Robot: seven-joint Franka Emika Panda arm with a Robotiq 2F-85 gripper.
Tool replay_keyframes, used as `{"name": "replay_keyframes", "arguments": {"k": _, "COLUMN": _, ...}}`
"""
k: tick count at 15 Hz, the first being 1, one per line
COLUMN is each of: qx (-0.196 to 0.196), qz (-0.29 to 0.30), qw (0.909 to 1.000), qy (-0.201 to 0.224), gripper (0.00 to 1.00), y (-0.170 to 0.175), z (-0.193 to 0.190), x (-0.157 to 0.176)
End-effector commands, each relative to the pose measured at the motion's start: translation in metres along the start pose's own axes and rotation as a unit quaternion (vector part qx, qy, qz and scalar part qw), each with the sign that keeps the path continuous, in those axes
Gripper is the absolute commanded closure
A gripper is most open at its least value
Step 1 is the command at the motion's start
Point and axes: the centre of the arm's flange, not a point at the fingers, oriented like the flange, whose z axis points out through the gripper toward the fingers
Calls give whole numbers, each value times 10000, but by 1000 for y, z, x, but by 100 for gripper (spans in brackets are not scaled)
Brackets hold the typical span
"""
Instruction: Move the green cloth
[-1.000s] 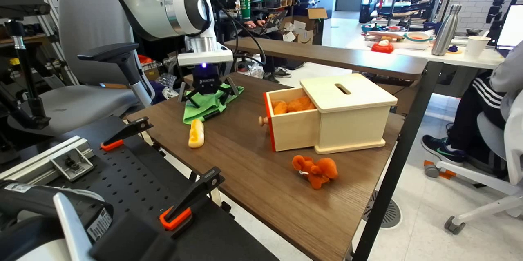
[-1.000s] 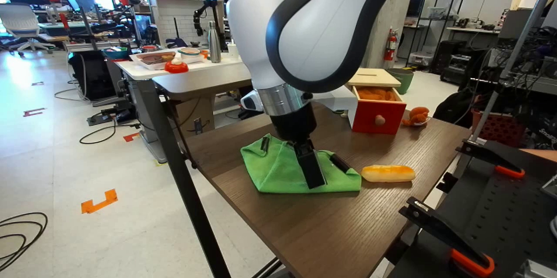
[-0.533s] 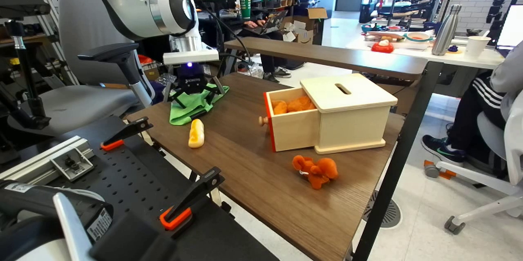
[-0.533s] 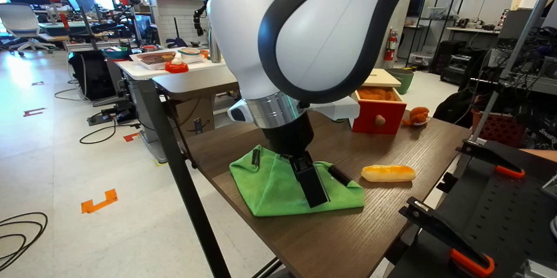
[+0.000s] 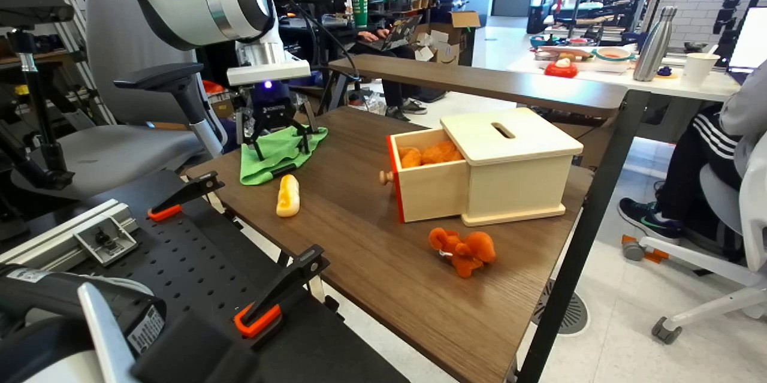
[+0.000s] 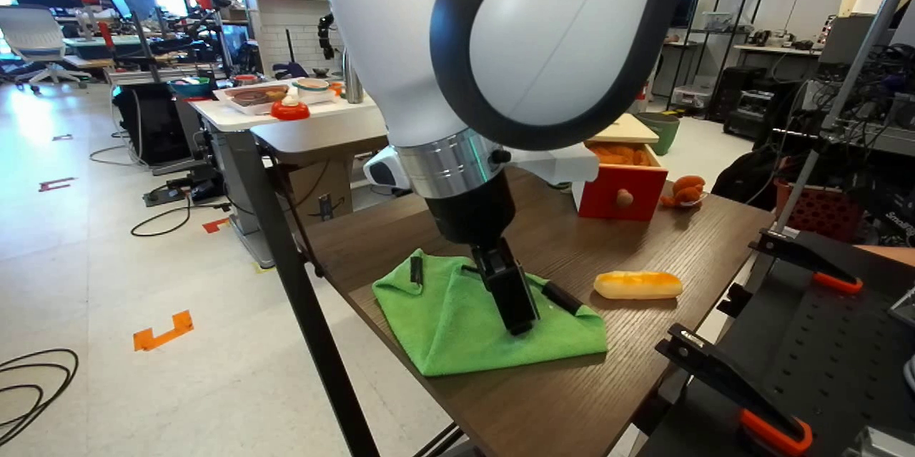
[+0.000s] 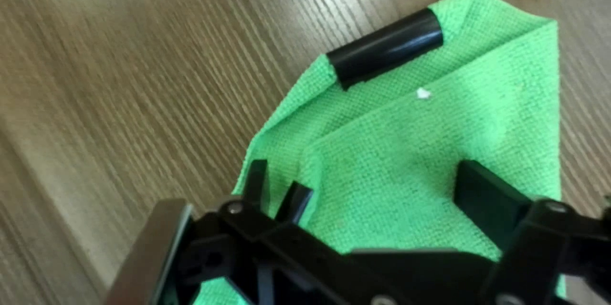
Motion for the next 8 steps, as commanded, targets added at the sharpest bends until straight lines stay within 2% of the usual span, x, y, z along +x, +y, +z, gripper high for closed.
{"name": "replay_keyframes", "arguments": {"k": 1, "qx": -263, "qz": 270, "qw": 9991, "qy": 185, "gripper": 0, "y": -5, "z": -33, "x": -20}}
{"name": "replay_keyframes", "arguments": {"k": 6, "qx": -624, "qz": 704, "qw": 9928, "qy": 742, "gripper": 0, "y": -15, "z": -82, "x": -47}}
{"name": "replay_keyframes", "arguments": {"k": 7, "qx": -720, "qz": 802, "qw": 9920, "qy": 658, "gripper": 0, "y": -12, "z": -86, "x": -55}}
{"name": "replay_keyframes", "arguments": {"k": 8, "qx": -454, "qz": 662, "qw": 9948, "qy": 624, "gripper": 0, "y": -1, "z": -73, "x": -27}}
